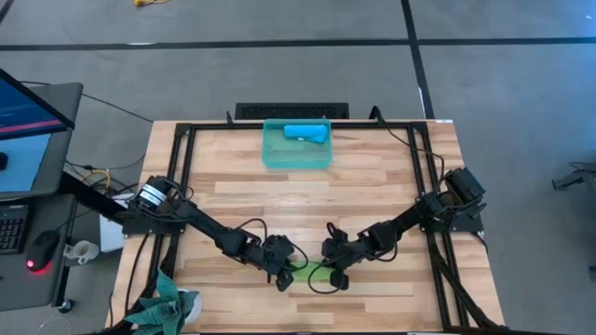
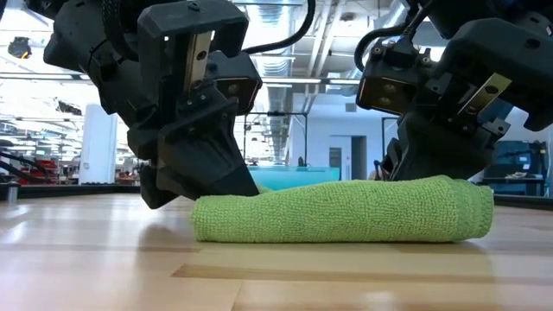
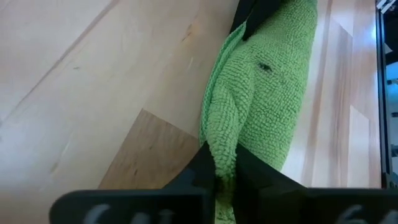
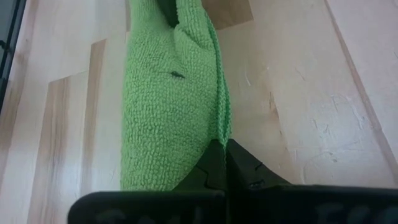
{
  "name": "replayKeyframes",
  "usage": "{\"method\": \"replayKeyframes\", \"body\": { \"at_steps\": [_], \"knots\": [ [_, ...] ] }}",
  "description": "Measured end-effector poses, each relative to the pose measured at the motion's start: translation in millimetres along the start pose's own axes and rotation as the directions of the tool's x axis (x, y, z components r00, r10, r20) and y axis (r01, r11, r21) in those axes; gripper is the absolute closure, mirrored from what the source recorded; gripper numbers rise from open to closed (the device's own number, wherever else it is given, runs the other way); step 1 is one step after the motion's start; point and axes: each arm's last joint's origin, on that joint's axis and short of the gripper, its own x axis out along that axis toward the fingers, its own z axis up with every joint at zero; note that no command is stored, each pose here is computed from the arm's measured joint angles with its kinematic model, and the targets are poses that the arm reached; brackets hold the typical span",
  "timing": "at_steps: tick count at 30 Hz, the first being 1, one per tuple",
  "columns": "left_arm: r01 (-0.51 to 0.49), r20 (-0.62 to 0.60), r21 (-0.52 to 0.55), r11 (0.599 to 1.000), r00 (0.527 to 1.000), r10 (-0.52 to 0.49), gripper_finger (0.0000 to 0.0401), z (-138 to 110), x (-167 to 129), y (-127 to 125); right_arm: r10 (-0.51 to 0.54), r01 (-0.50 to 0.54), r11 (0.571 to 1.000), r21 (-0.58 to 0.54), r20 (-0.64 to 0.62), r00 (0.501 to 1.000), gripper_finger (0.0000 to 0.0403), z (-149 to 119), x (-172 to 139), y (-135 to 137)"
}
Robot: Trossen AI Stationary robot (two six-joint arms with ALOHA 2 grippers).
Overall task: Roll microfiber towels into tight, uniform cylinder then place into a basket
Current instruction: Roll the green microfiber cloth
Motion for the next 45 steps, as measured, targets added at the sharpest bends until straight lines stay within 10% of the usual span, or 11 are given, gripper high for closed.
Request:
{"method": "replayKeyframes", "body": {
  "at_steps": [23, 45],
  "knots": [
    [-0.008, -0.019, 0.028, 1.0, 1.0, 0.008, 0.0389, 4, -18, -7, -0.014, 0.014, 0.991, -0.136, 0.002, 1.0, 0.039, 16, -7, 38],
    [-0.088, -0.036, 0.008, 0.996, 0.995, 0.088, 0.0388, -1, -18, -1, -0.019, 0.018, 1.0, -0.022, -0.045, 0.999, 0.0194, 39, -28, 11]
  ]
}}
